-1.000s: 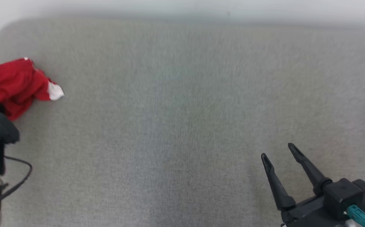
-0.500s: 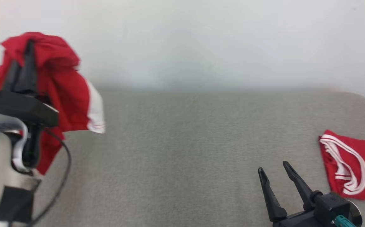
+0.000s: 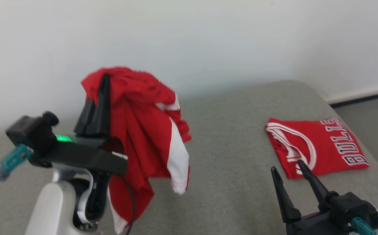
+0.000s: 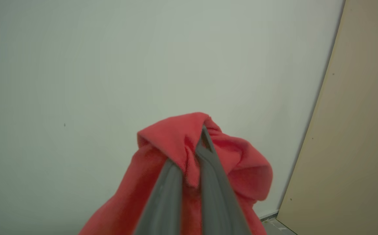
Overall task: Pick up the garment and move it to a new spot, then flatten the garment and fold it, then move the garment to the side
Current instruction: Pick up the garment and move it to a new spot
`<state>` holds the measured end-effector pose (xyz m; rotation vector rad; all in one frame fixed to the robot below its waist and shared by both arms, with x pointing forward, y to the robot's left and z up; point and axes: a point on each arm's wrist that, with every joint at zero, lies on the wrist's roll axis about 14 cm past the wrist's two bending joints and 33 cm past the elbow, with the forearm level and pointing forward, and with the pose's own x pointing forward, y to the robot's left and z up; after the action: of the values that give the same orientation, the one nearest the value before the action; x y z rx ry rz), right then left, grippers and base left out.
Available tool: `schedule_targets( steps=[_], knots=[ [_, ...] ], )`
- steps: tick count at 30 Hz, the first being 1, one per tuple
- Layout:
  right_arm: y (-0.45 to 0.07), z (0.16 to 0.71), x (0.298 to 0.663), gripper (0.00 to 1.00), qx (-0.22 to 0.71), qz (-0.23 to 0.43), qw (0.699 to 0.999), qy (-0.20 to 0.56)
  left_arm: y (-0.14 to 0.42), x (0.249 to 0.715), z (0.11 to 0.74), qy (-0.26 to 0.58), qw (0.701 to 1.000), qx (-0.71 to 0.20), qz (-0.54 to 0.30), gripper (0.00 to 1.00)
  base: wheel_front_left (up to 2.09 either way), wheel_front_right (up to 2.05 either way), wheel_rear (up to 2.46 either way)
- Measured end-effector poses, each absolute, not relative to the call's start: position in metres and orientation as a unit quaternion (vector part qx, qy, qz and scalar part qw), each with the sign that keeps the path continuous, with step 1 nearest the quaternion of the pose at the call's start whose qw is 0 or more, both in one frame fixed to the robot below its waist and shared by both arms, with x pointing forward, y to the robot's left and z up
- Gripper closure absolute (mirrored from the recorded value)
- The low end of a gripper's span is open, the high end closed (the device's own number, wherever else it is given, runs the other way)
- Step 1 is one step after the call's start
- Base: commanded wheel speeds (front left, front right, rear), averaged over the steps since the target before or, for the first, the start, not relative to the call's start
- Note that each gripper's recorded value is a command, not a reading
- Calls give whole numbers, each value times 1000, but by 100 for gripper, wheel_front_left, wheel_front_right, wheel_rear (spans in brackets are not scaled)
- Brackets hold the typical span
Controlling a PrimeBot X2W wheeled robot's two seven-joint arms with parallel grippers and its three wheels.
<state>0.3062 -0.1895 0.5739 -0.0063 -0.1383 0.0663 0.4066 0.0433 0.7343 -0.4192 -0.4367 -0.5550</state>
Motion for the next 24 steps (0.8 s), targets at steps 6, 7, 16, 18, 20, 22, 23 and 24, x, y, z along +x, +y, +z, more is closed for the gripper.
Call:
schedule_targets(
  steps=[6,7,16,18,20,22,23,24],
  knots=[
    [-211,566,294,0,0,-8,998,-59,-2,426,673,-138,921,-213,-295,100,0,0,0],
    [-215,565,292,0,0,-15,998,-57,-10,428,662,-124,921,-215,-301,100,0,0,0],
    [-229,534,293,0,8,-47,999,-7,-61,434,526,53,919,-207,-330,0,0,0,0],
    [-230,530,293,0,8,-48,999,-1,-57,434,508,75,921,-210,-319,0,0,0,0],
    [-230,526,295,0,10,-48,999,5,-57,428,493,103,917,-216,-320,0,0,0,0],
    [-229,520,296,0,11,-44,999,15,-51,424,484,114,915,-228,-311,0,0,0,0],
    [-230,518,297,0,12,-44,999,17,-46,423,483,111,916,-233,-306,0,0,0,0],
    [-230,518,298,0,12,-44,999,18,-39,424,483,106,919,-235,-298,0,0,0,0]
  ],
)
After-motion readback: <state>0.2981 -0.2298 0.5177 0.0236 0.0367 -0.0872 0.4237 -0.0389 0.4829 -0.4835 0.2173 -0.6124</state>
